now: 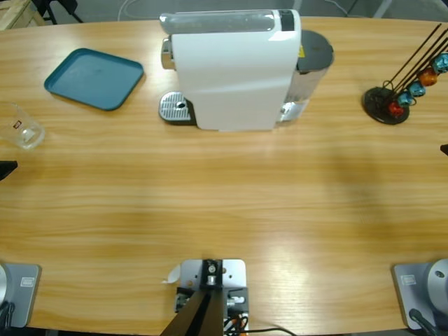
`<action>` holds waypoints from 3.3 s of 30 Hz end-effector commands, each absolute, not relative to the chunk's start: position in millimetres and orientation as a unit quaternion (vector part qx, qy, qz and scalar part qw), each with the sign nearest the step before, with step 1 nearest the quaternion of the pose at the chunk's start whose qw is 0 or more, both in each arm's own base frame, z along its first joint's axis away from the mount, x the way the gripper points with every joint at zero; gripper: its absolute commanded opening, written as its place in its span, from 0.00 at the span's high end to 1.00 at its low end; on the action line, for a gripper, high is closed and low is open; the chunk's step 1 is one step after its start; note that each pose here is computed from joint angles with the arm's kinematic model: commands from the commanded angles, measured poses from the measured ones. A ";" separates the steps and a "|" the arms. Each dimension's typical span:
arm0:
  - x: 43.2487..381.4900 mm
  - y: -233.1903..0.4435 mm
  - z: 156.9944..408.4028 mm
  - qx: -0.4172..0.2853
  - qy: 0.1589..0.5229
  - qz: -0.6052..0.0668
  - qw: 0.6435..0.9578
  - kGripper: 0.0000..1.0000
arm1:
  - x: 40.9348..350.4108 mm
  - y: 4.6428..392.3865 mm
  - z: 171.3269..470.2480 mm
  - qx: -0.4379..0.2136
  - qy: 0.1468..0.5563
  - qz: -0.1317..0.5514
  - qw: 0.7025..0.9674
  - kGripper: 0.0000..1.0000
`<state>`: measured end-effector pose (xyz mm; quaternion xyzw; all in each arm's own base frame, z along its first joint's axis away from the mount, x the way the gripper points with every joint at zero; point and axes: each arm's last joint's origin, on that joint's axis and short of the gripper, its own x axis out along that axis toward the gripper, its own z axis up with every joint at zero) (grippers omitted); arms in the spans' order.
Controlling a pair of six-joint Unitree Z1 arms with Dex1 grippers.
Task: Pour coffee
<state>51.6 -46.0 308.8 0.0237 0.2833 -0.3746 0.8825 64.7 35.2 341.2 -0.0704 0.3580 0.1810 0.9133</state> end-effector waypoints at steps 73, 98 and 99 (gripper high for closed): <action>310.0 -230.6 315.8 -0.279 0.532 -0.359 0.715 0.41 | 67.8 37.8 333.4 -0.080 0.381 0.177 0.904 0.00; 300.2 -223.7 329.1 -0.278 0.517 -0.368 0.721 1.00 | 68.3 38.1 333.5 -0.081 0.382 0.177 0.903 0.00; 299.2 -223.5 332.0 -0.278 0.513 -0.372 0.722 1.00 | 67.9 37.8 333.3 -0.081 0.382 0.176 0.904 0.00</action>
